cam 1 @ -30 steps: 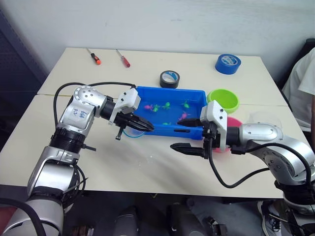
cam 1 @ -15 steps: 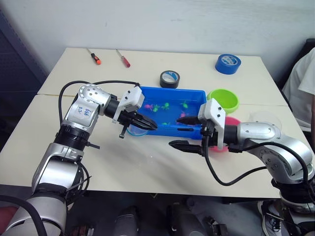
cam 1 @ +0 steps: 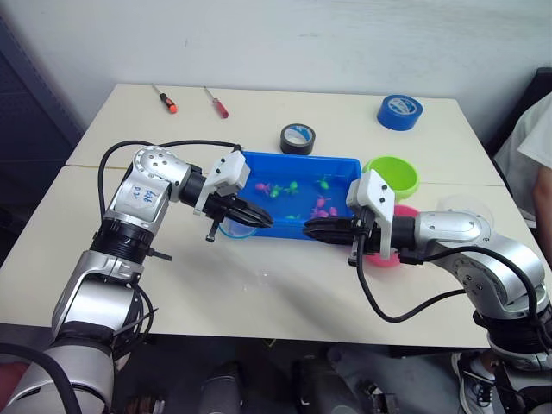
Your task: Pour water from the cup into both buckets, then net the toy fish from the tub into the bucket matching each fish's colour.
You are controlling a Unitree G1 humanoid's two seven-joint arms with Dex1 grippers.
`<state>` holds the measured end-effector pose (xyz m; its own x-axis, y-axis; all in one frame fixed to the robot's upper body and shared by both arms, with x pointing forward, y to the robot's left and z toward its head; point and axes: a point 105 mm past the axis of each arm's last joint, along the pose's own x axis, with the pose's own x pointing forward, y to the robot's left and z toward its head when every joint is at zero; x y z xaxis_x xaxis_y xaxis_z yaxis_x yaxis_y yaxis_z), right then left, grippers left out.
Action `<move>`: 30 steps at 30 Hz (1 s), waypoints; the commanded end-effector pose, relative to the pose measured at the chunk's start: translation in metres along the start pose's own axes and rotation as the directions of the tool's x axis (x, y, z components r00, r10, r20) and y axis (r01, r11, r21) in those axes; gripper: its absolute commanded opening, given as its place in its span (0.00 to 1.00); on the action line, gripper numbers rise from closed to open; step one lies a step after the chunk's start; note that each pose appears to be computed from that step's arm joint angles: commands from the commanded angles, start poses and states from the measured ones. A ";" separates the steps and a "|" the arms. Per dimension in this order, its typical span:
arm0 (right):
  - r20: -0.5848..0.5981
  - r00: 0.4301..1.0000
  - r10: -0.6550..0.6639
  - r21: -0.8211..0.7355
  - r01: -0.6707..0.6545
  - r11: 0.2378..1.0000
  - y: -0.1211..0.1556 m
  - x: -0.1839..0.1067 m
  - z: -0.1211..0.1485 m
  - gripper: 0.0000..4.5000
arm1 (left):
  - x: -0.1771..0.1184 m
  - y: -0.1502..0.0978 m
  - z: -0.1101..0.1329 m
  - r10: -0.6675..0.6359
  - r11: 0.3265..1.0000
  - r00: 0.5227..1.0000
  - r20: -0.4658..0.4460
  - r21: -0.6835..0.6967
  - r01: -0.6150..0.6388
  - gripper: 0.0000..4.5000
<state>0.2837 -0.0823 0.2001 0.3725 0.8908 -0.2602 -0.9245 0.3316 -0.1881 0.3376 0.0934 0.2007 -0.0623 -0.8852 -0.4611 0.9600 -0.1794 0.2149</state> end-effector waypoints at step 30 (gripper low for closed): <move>-0.036 0.994 -0.100 -0.011 0.100 0.995 -0.013 -0.023 0.004 0.00 | -0.131 0.019 0.068 0.470 0.882 0.850 0.239 -0.168 -0.441 0.99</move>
<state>0.2874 -0.0974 0.1988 0.4180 0.8590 -0.2957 -0.9074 0.3796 -0.1801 0.3486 0.1612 0.3036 0.2774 -0.9503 -0.1416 0.9465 0.2450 0.2102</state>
